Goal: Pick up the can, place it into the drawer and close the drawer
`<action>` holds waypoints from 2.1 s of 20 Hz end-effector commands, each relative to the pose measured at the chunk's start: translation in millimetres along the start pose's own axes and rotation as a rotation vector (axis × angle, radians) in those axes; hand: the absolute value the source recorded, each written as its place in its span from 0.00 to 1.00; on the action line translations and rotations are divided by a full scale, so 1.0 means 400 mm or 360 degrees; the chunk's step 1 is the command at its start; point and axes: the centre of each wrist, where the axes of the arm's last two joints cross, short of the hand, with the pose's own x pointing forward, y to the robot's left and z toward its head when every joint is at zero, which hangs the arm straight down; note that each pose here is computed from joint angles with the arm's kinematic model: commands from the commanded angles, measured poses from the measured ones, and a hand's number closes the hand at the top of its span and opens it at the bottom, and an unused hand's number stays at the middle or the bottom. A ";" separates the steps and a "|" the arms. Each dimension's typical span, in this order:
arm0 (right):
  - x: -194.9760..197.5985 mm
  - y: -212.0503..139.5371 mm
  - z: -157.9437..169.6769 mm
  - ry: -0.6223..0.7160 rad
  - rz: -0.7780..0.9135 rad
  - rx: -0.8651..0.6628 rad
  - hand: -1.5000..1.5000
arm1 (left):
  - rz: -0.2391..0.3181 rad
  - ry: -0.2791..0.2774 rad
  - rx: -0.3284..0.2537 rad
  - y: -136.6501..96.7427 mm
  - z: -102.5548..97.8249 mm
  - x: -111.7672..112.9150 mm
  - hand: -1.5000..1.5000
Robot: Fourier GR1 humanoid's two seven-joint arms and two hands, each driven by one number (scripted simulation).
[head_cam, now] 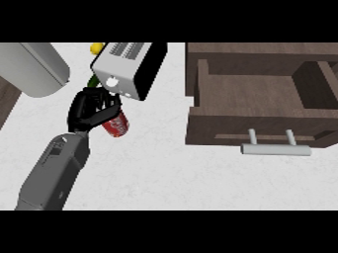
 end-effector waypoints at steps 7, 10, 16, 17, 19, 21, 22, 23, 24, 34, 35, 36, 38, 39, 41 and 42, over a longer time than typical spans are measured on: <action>0.014 0.010 0.014 -0.0030 -0.0003 0.0006 0.00 | -0.0009 -0.0043 -0.0100 -0.206 -0.004 0.252 1.00; -0.001 -0.004 0.003 -0.0018 -0.0014 0.0012 0.00 | -0.0022 -0.0087 -0.0121 -0.313 -0.006 0.324 1.00; -0.033 -0.010 -0.031 -0.0061 -0.0014 0.0011 0.00 | -0.0136 -0.0173 -0.0168 -0.378 -0.090 0.450 1.00; 0.012 0.030 0.001 -0.0030 -0.0015 0.0002 0.00 | -0.0114 -0.0167 -0.0191 -0.424 -0.078 0.439 1.00; 0.004 0.021 -0.018 -0.0028 0.0011 0.0000 0.00 | -0.0146 -0.0190 -0.0175 -0.476 -0.071 0.480 1.00; 0.028 -0.007 -0.005 -0.0019 0.0016 0.0039 0.00 | -0.0128 -0.0142 -0.0186 -0.496 -0.102 0.528 1.00; -0.003 0.003 -0.005 -0.0034 -0.0009 0.0027 0.00 | -0.0148 -0.0160 -0.0173 -0.495 -0.130 0.496 1.00; -0.009 0.016 -0.037 -0.0055 0.0016 0.0026 0.00 | -0.0116 -0.0158 -0.0184 -0.511 -0.133 0.559 1.00; 0.030 -0.018 -0.049 -0.0051 -0.0015 0.0041 0.00 | -0.0173 -0.0196 -0.0176 -0.505 -0.163 0.527 1.00; -0.019 0.011 -0.050 -0.0025 -0.0010 0.0028 0.00 | -0.0184 -0.0117 -0.0204 -0.597 -0.221 0.640 1.00; 0.017 0.016 -0.038 -0.0071 -0.0029 0.0048 0.00 | -0.0230 -0.0107 -0.0190 -0.633 -0.202 0.634 1.00; -0.002 -0.016 -0.033 -0.0015 -0.0011 0.0057 0.00 | -0.0238 -0.0085 -0.0166 -0.636 -0.182 0.594 1.00; -0.006 0.039 -0.039 -0.0017 0.0010 0.0055 0.00 | -0.0254 -0.0089 -0.0170 -0.651 -0.208 0.633 1.00; 0.006 0.015 -0.047 -0.0058 -0.0014 0.0060 0.00 | -0.0263 -0.0119 -0.0157 -0.648 -0.235 0.656 1.00; -0.005 0.032 -0.054 -0.0049 -0.0001 0.0062 0.00 | -0.0289 -0.0111 -0.0183 -0.653 -0.247 0.664 1.00; -0.022 0.018 -0.052 -0.0070 0.0013 0.0107 0.00 | -0.0287 -0.0086 -0.0153 -0.655 -0.246 0.638 1.00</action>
